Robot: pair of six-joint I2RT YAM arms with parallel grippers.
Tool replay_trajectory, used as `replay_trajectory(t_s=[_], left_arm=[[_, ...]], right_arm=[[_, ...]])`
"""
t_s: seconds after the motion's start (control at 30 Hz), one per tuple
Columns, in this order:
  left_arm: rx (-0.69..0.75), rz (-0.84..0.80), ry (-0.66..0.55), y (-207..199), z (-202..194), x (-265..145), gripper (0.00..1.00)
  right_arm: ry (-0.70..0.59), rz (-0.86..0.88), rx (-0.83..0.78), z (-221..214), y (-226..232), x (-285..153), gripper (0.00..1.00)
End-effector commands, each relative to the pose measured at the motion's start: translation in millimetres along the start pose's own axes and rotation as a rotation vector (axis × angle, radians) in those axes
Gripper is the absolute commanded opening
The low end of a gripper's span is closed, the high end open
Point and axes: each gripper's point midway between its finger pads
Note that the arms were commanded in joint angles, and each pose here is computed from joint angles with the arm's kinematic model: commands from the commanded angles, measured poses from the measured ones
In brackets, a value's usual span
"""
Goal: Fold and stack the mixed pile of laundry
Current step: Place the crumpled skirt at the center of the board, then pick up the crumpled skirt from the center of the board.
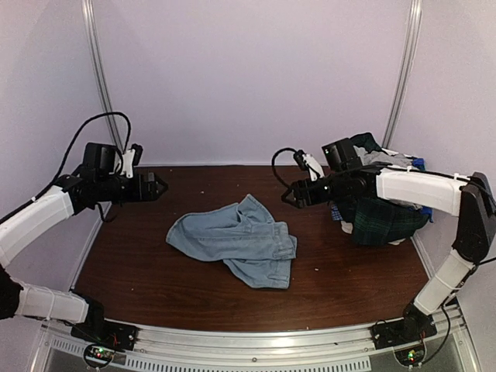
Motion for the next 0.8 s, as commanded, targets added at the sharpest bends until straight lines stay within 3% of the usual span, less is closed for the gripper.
replay_trajectory(t_s=[0.0, 0.17, 0.43, 0.57, 0.77], left_arm=[[0.141, -0.108, 0.131, -34, -46, 22, 0.97], [0.334, -0.184, 0.224, -82, -88, 40, 0.93], [0.589, -0.346, 0.272, -164, -110, 77, 0.91], [0.76, -0.43, 0.299, -203, -133, 101, 0.88], [0.857, -0.431, 0.37, -225, -144, 149, 0.85]], right_arm=[[-0.011, 0.043, -0.005, -20, 16, -1, 0.74], [0.035, 0.051, 0.04, -54, 15, 2, 0.73], [-0.006, 0.086, 0.097, -56, 6, -9, 0.73], [-0.095, 0.107, 0.156, -45, -4, -32, 0.72], [-0.125, 0.084, 0.171, -43, -14, -51, 0.72]])
Point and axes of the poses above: each gripper's point midway between its finger pads, its own x axis out along the fingers, its own y axis along the line the jaws close on, z = x × y, and after that the axes turned 8 degrees about -x, right-handed
